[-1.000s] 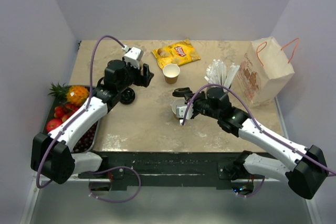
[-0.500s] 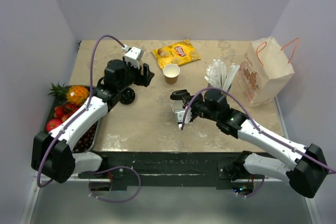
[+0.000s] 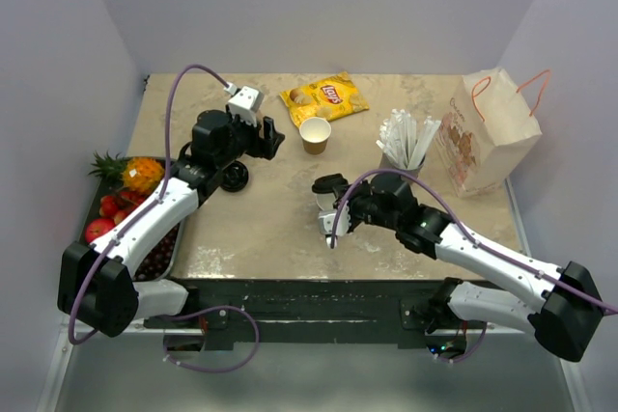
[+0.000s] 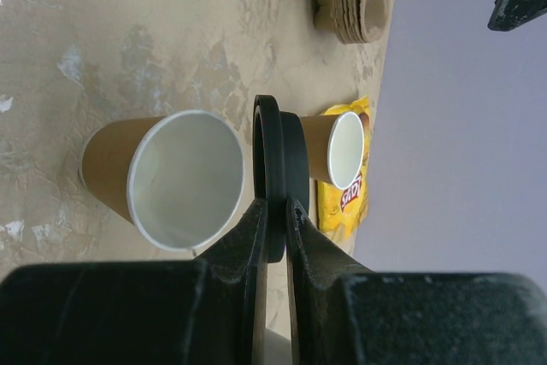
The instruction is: Pack the takeout coffee
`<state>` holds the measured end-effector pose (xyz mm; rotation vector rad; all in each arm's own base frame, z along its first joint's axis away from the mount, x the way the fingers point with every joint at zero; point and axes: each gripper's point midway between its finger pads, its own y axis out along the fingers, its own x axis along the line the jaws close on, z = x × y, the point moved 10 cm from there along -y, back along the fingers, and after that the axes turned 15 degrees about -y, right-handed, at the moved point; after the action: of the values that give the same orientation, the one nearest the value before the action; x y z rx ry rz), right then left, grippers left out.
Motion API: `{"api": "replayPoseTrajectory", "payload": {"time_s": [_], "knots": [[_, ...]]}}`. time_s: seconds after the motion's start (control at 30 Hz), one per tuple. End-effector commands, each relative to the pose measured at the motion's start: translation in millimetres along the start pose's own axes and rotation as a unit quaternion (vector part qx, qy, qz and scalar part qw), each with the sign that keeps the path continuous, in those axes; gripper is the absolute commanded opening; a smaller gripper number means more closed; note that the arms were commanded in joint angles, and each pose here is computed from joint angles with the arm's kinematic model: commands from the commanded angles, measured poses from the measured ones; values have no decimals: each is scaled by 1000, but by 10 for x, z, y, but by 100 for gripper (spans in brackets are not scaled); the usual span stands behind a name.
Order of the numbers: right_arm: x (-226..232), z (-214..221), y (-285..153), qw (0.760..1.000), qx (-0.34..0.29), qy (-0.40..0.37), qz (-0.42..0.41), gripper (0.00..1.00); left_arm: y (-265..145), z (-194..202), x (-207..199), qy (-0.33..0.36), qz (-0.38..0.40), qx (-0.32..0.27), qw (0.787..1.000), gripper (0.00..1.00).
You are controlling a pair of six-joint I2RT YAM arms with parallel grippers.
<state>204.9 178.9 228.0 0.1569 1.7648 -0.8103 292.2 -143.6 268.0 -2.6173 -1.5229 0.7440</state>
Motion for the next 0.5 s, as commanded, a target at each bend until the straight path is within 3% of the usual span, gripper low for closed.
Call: {"api": "replayPoseTrajectory", "payload": {"time_s": [0.0,0.47], "knots": [[35,10,-4,1000,13,-14,0,5,-8,-45,-22,-11,16,-22,1000,71],[154,19,-8,1000,19,-16,-6,6,-8,-9,-15,-16,19,-16,1000,72]]}}
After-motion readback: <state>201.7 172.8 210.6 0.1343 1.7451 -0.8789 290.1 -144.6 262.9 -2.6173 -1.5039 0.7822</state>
